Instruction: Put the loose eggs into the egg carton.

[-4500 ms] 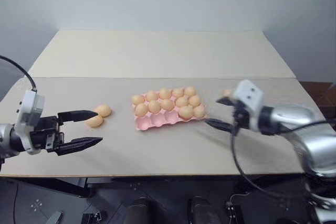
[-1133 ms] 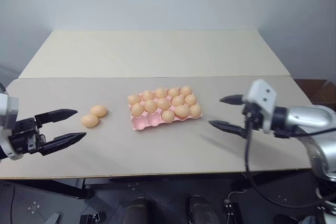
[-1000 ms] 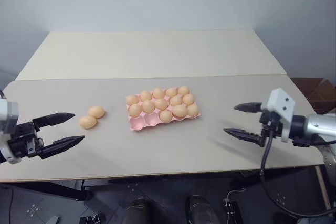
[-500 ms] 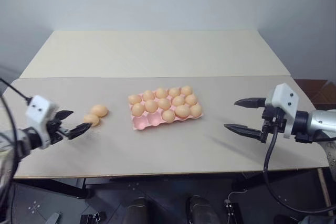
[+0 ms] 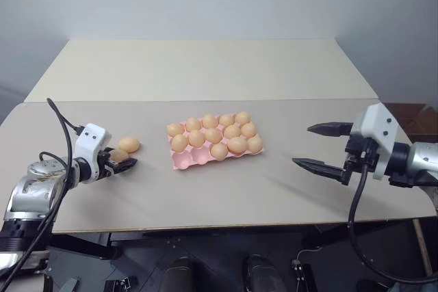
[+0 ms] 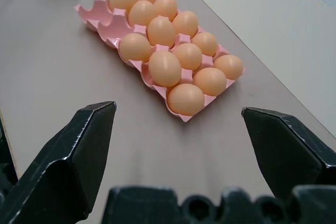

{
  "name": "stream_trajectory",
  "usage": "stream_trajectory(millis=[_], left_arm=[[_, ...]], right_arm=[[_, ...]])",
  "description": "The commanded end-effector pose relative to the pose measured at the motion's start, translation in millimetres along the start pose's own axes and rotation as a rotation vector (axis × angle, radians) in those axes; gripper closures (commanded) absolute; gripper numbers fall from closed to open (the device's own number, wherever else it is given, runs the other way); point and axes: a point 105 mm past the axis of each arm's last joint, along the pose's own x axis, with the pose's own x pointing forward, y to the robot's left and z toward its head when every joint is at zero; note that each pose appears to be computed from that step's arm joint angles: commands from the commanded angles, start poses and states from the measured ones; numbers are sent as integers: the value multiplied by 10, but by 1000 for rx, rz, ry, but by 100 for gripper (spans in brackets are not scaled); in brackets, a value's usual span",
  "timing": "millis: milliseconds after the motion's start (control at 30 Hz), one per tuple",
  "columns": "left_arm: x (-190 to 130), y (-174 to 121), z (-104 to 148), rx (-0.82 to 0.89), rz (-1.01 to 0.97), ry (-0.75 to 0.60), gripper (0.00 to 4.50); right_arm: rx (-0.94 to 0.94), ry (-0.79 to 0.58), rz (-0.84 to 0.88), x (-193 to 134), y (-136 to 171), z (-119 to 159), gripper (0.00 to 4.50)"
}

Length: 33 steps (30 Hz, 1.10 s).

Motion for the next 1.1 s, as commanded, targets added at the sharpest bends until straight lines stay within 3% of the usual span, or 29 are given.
stream_trajectory(millis=[33, 67, 367, 533, 633, 867, 1100], left_arm=[[-17, 26, 88, 13, 7, -6, 193], [-35, 29, 91, 3, 1, -6, 213], [-496, -6, 156, 89, -74, -31, 213], [-722, -421, 565, 172, -301, -178, 213], [-629, -665, 694, 220, -397, -221, 213], [-88, -1154, 927, 245, -554, -277, 213], [261, -1368, 950, 301, -604, -231, 213]], right_arm=[[-35, -8, -48, -77, -40, 97, 0], [-25, -13, -54, -83, -46, 107, 0], [-11, 3, -72, -120, -19, 79, 0], [-2, 3, -76, -124, 6, 61, 0], [1, 1, -77, -104, 30, 55, 0], [-8, -10, -104, -106, 50, 88, 0], [-11, -15, -133, -121, 71, 100, 0]])
